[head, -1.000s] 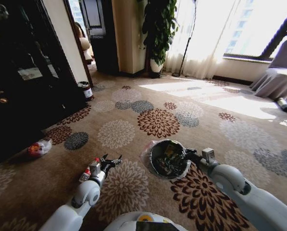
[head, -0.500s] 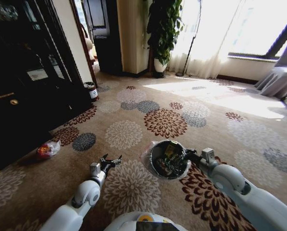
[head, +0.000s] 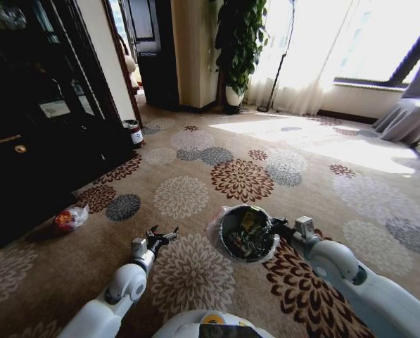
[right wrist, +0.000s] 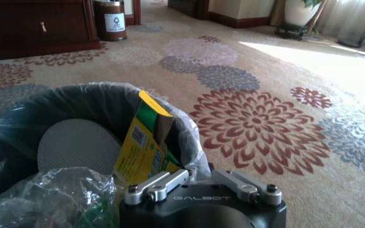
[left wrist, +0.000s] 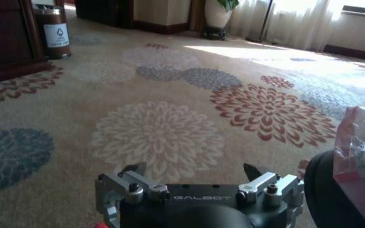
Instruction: Pick up the trash from the ground and place it into the trash bin.
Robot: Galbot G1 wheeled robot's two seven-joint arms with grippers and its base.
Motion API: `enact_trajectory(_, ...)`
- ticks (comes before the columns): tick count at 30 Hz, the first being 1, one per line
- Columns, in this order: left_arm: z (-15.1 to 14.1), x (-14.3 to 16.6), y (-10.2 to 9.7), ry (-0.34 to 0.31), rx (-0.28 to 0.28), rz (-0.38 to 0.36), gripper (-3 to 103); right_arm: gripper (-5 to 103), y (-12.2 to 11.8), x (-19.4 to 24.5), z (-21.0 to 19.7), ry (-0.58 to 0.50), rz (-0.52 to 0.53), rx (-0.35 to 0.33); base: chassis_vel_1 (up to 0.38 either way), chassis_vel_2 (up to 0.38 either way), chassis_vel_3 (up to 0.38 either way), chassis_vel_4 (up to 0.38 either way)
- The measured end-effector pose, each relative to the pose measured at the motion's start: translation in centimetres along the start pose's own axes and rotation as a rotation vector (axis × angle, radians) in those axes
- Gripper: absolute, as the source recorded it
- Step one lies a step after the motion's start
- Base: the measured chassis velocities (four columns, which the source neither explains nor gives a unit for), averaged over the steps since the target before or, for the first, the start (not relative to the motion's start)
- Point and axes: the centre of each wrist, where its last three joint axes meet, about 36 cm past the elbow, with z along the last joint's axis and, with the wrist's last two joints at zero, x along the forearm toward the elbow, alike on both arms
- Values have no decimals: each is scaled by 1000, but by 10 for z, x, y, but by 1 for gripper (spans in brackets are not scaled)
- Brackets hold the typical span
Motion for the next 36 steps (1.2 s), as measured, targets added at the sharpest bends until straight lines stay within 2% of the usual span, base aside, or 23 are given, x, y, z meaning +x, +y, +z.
enact_trajectory(29, 0, 0, 0, 0, 0, 0, 100, 1, 0, 0, 0, 1, 0, 0, 0, 0, 0, 0)
enact_trajectory(32, -3, 3, -2, -9, -4, 4, 100, 1, -1, 1, 0, 0, 4, -2, 0, 0, 0, 0)
enact_trajectory(35, -31, 31, -22, -102, -52, 17, 100, 1, -8, 16, -5, -44, 49, -25, 0, 0, 0, 0)
enact_trajectory(36, -31, 31, -22, -102, -52, 17, 100, 1, -8, 16, -5, -44, 49, -25, 0, 0, 0, 0)
